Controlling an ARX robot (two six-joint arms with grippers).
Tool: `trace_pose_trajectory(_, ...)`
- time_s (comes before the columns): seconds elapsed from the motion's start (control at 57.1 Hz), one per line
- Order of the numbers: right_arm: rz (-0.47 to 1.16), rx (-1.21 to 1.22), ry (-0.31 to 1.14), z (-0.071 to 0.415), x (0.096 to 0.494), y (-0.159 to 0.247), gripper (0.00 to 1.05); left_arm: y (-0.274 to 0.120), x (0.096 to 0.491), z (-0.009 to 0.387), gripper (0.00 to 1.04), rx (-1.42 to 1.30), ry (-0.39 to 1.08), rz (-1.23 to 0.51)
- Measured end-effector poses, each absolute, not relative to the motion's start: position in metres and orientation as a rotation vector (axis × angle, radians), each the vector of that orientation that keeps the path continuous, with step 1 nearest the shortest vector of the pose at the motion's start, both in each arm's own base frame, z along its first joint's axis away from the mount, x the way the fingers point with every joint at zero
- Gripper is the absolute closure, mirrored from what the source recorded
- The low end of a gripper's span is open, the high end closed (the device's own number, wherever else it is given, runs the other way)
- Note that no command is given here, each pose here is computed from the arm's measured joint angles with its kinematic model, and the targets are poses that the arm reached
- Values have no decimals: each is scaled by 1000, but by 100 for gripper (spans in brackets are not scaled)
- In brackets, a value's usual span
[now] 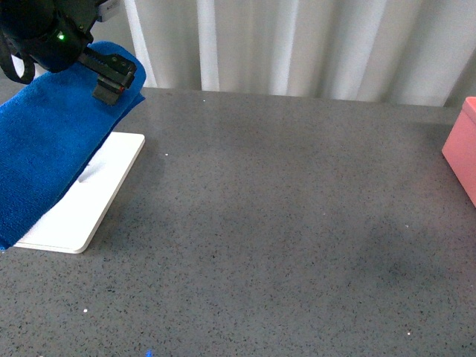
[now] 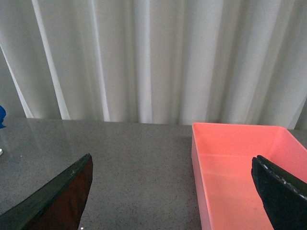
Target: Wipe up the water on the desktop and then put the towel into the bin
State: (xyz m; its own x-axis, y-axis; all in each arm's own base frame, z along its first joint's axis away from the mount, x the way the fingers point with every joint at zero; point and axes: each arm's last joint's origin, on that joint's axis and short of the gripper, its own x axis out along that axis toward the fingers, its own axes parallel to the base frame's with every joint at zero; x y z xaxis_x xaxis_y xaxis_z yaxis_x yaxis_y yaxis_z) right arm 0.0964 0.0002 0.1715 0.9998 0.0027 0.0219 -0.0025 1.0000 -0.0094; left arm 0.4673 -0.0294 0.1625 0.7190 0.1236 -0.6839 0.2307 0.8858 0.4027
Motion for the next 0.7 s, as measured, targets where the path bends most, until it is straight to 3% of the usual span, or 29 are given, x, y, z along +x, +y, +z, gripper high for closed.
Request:
trace_pose_trajectory(0.42,3,-9,-22,172,96,0,7,-28,467,162,97,496,771,-61)
trace_pose_trajectory(0.7,3,-9,-22,172,96,0,7,-20,463,171,100,471,749,-89)
